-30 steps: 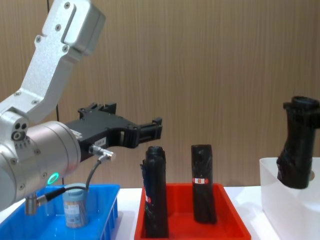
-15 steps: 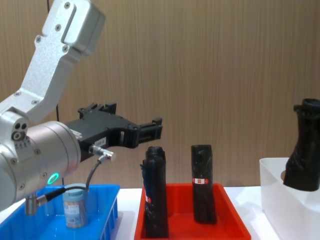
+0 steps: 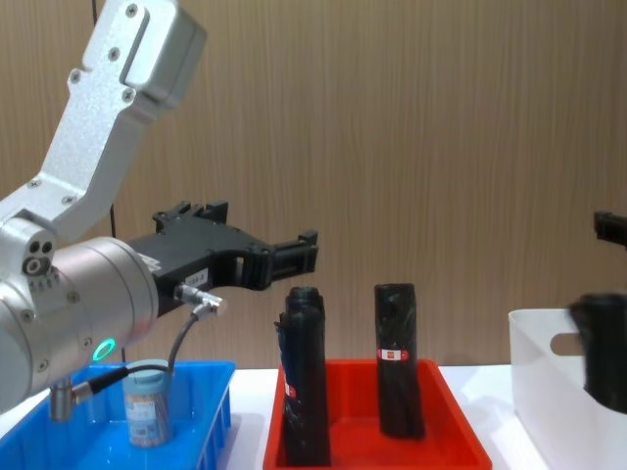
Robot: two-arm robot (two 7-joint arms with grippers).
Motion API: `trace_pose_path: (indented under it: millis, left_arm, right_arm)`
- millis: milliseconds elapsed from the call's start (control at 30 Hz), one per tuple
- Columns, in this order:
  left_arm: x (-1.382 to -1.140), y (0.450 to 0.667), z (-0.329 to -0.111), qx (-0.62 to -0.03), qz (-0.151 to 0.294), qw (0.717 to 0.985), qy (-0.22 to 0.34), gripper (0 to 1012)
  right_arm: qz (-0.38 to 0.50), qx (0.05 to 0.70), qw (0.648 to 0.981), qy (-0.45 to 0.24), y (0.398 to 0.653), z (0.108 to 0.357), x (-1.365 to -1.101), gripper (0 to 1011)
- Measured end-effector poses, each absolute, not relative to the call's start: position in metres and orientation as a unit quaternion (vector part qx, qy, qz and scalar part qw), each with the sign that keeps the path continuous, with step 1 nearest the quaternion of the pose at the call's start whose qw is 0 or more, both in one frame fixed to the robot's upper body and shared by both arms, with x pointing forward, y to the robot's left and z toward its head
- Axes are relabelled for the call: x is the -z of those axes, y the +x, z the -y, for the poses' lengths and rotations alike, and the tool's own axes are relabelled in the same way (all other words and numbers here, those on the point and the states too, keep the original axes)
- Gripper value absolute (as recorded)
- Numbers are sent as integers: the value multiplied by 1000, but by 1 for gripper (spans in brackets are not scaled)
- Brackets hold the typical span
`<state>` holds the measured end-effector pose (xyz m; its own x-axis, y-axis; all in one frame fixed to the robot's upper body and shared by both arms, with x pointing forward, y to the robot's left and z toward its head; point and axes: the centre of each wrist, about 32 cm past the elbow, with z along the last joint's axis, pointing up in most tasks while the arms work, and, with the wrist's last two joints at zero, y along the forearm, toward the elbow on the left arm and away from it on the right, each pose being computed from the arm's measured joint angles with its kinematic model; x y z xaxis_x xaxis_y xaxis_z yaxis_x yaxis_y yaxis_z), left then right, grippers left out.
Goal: Pick the cotton swabs from the blue box and place them into the white box.
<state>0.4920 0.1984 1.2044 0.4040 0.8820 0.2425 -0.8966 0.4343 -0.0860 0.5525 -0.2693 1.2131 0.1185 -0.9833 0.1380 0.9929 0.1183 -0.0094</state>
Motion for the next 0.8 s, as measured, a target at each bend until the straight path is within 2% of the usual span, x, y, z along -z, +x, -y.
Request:
trace_pose_path:
  millis: [133, 167, 400, 800]
  left_arm:
    - [-1204, 492, -198, -531, 126, 837, 29, 1004]
    - [-1204, 492, -198, -531, 126, 837, 29, 1004]
    - [-1204, 492, -198, -531, 126, 837, 29, 1004]
    - [-1204, 492, -198, -531, 126, 837, 29, 1004]
  right_arm:
    - [48, 662, 746, -50, 553, 270, -1213, 756]
    - [47, 661, 747, -51, 553, 270, -1213, 811]
    - [43, 659, 750, -50, 553, 271, -1214, 992]
    - [40, 656, 752, -51, 553, 272, -1213, 1002]
